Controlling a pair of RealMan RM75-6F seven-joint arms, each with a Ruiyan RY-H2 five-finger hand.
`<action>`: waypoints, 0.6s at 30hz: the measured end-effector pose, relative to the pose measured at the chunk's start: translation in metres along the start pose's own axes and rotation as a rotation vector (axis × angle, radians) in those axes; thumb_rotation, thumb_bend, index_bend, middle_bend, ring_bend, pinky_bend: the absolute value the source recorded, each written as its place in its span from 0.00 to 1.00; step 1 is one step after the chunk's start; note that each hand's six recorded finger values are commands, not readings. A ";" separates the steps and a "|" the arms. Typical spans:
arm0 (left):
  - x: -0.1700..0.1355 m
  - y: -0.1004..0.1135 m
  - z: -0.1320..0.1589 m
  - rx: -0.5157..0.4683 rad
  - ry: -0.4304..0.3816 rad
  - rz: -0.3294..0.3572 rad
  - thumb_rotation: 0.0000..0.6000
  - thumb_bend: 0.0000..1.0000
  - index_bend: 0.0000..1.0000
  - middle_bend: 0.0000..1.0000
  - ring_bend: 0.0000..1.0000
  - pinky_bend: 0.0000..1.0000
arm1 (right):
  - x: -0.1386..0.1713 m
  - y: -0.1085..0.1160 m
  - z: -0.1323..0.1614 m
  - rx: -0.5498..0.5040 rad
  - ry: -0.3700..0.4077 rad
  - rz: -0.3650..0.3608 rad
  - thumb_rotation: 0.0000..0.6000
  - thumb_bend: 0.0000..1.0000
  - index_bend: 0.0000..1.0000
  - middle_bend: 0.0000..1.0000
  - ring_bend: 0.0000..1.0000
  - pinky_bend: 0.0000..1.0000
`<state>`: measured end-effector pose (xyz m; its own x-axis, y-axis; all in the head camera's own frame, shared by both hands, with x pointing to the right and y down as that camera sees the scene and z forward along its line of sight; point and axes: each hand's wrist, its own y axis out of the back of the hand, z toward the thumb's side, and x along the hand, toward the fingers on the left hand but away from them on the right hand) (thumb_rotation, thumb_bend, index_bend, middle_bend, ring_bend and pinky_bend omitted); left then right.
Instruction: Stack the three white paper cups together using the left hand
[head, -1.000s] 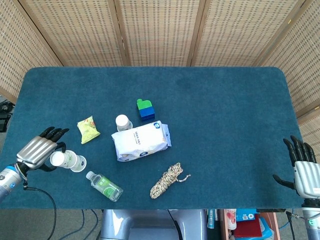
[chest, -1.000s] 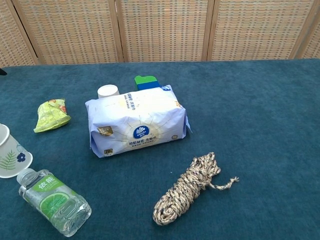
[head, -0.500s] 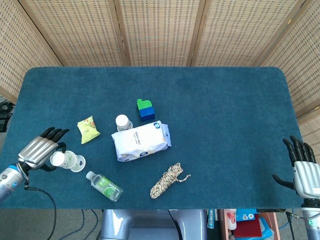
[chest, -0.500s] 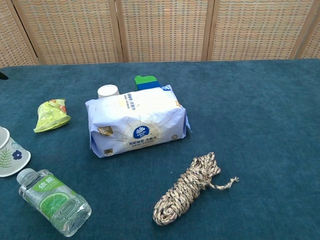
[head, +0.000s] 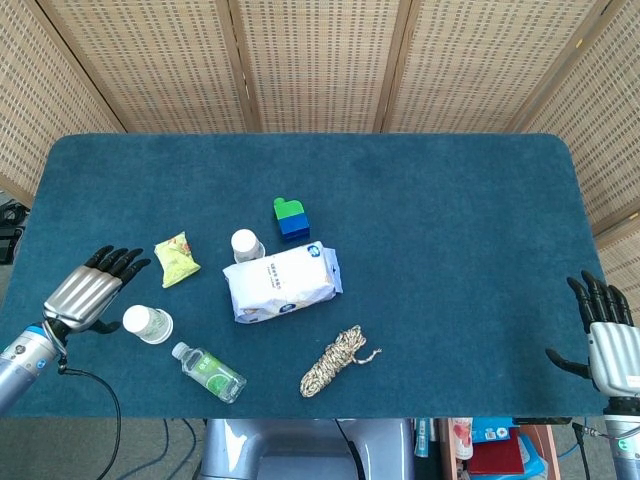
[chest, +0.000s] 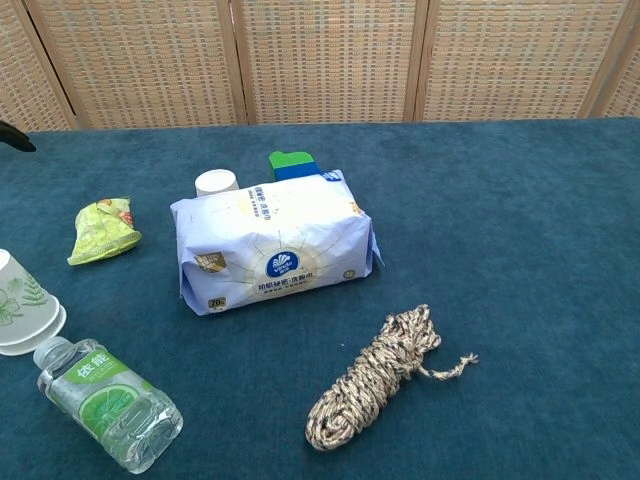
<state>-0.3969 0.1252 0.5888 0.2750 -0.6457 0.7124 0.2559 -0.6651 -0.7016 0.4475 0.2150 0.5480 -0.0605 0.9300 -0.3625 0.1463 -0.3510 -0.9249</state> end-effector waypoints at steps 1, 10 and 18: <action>0.001 0.003 0.000 -0.007 0.002 0.016 1.00 0.22 0.04 0.00 0.00 0.00 | 0.000 0.000 0.000 0.000 0.000 0.001 1.00 0.00 0.00 0.00 0.00 0.00; 0.022 0.038 0.004 -0.056 0.020 0.133 1.00 0.22 0.09 0.00 0.00 0.00 | -0.002 -0.004 -0.001 -0.001 -0.005 0.016 1.00 0.00 0.00 0.00 0.00 0.00; 0.067 0.062 0.025 -0.036 0.028 0.140 1.00 0.22 0.10 0.00 0.00 0.00 | -0.005 -0.004 -0.009 -0.026 -0.025 0.025 1.00 0.00 0.00 0.00 0.00 0.00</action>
<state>-0.3397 0.0499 0.5922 0.2799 -0.7431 0.6078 0.1829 -0.5803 -0.7936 0.4559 0.2123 0.5548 -0.0812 0.9179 -0.3884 0.1741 -0.3707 -0.9123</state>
